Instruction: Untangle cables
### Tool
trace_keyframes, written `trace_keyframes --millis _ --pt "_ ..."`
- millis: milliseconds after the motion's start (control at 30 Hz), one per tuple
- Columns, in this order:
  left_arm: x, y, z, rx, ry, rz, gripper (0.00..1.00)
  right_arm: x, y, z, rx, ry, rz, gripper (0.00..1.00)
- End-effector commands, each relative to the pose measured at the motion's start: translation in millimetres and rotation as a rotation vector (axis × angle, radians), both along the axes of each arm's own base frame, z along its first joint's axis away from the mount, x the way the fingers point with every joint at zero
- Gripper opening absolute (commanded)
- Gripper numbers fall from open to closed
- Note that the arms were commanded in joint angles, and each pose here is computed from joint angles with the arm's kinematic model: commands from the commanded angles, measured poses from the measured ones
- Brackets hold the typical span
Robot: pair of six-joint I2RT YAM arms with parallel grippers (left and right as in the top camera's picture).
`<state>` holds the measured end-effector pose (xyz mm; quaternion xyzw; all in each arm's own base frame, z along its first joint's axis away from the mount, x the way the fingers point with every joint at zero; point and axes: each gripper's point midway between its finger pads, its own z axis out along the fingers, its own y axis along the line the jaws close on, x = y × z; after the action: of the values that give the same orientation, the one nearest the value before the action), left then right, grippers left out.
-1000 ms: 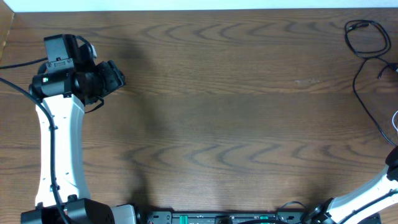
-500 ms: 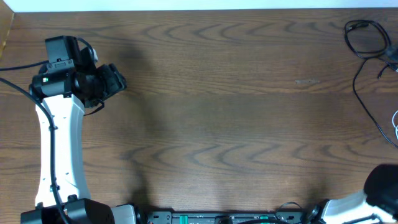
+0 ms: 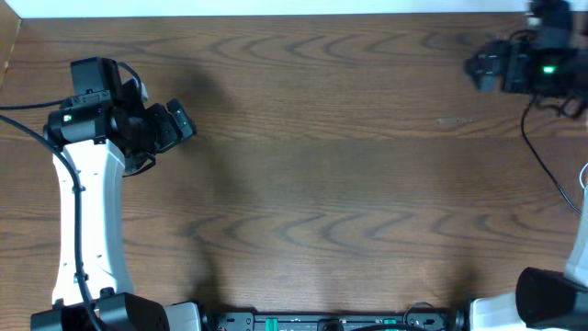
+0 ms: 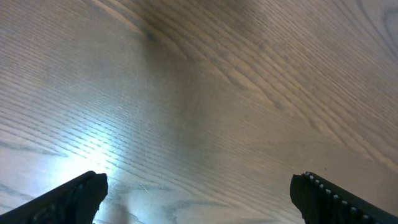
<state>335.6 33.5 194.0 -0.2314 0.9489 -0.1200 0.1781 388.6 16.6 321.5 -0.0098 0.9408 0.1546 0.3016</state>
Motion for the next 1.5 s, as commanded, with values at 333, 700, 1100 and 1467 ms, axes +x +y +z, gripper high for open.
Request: trace_keyframes --millis 333,700,1100,1467 --pt "-2 1 -5 0.002 0.019 0.006 0.99 -32 128 53 0.000 -0.216 0.350 0.99" --pt "-2 1 -5 0.002 0.018 0.006 0.99 -79 131 78 0.051 -0.234 0.394 0.99" --pt "-2 1 -5 0.002 0.019 0.006 0.99 -66 96 70 -0.102 -0.233 0.251 0.99" --pt "-2 1 -5 0.002 0.019 0.006 1.00 -50 54 60 -0.209 -0.270 0.094 0.99"
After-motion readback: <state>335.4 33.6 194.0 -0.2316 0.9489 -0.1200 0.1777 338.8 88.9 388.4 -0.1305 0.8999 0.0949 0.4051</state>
